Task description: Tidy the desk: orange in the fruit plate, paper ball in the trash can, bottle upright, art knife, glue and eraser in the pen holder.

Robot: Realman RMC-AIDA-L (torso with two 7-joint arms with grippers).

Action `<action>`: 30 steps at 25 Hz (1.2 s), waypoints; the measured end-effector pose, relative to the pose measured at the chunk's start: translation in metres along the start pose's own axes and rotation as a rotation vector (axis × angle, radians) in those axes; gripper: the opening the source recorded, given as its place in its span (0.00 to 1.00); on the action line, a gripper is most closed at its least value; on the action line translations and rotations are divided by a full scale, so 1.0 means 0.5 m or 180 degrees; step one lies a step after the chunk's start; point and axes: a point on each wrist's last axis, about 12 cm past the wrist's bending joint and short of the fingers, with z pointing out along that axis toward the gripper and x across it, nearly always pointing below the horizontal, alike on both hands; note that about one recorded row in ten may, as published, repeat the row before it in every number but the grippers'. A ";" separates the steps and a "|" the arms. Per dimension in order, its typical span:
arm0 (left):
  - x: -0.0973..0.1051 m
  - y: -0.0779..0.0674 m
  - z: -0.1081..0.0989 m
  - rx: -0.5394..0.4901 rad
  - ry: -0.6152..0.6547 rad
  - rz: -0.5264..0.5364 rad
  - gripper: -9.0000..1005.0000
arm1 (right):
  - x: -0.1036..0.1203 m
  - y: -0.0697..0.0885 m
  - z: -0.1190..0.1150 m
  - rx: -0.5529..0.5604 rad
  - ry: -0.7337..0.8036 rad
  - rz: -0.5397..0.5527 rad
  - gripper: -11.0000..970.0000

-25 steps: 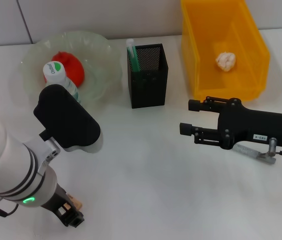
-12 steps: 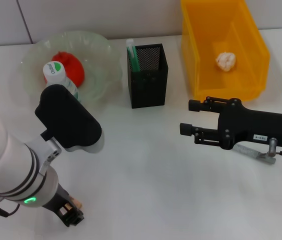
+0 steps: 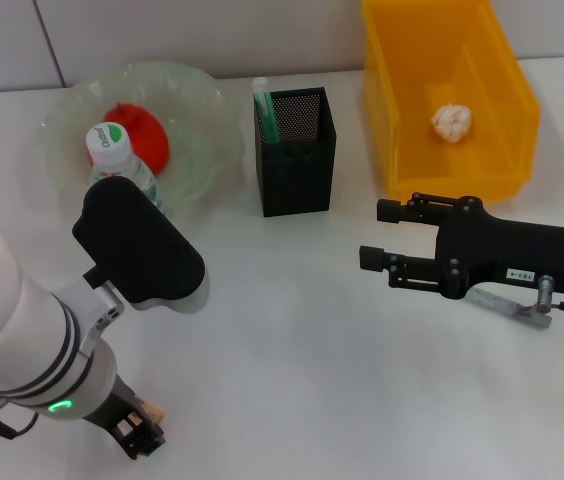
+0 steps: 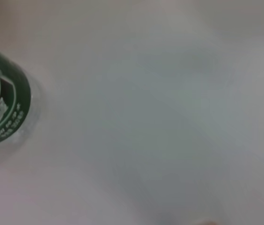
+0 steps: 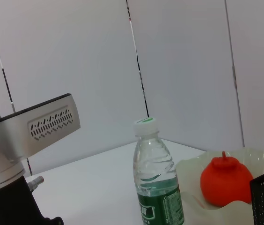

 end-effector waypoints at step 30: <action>-0.059 -0.027 -0.097 -0.0151 -0.0916 0.0246 0.44 | 0.008 -0.001 -0.017 0.0139 -0.0057 0.0036 0.72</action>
